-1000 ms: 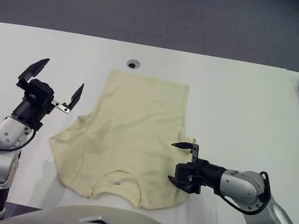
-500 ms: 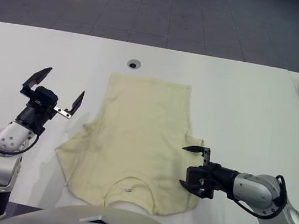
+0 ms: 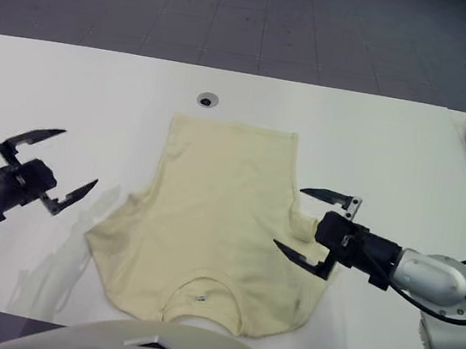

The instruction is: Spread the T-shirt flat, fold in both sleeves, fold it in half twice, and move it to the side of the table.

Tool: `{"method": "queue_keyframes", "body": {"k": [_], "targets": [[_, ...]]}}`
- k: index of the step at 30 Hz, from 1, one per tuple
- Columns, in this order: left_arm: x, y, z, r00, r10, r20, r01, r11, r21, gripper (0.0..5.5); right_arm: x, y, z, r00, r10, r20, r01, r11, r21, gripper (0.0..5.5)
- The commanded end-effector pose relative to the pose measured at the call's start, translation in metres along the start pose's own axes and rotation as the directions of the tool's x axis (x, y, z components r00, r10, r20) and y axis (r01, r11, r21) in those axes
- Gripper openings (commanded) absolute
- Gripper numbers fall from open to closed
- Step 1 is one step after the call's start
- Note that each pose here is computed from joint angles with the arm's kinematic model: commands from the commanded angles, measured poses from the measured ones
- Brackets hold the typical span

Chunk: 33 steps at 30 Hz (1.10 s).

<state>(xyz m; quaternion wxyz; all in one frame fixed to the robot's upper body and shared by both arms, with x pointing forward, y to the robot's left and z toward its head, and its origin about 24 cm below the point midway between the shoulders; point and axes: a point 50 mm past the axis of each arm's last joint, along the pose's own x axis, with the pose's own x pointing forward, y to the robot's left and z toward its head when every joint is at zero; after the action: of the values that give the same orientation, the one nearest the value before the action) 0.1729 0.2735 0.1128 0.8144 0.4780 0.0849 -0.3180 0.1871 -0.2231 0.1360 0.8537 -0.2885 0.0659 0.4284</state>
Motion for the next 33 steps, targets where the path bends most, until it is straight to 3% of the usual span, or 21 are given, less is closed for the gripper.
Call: {"method": "queue_keyframes", "body": {"k": [1,4,10,18,33], "targets": [[-0.007,-0.021,0.001,0.968,-0.241,-0.068,0.249,0.955,0.160,5.40,0.020,-0.015,-0.001,0.973,-0.215,0.085,0.205,0.972,0.117,5.38],[-0.013,-0.036,0.008,0.928,-0.366,-0.074,0.374,0.908,0.190,5.40,0.043,-0.025,-0.009,0.936,-0.343,0.085,0.323,0.928,0.188,5.38],[-0.011,-0.057,0.008,0.885,-0.448,-0.128,0.466,0.859,0.214,5.40,0.067,-0.034,-0.017,0.854,-0.512,0.087,0.466,0.829,0.311,5.38],[0.001,-0.072,-0.002,0.872,-0.460,-0.166,0.488,0.844,0.223,5.40,0.071,-0.026,-0.024,0.850,-0.523,0.066,0.480,0.820,0.313,5.38],[-0.007,-0.078,-0.007,0.846,-0.488,-0.217,0.529,0.819,0.221,2.57,0.070,-0.019,-0.022,0.860,-0.504,0.077,0.461,0.832,0.308,5.40]]}}
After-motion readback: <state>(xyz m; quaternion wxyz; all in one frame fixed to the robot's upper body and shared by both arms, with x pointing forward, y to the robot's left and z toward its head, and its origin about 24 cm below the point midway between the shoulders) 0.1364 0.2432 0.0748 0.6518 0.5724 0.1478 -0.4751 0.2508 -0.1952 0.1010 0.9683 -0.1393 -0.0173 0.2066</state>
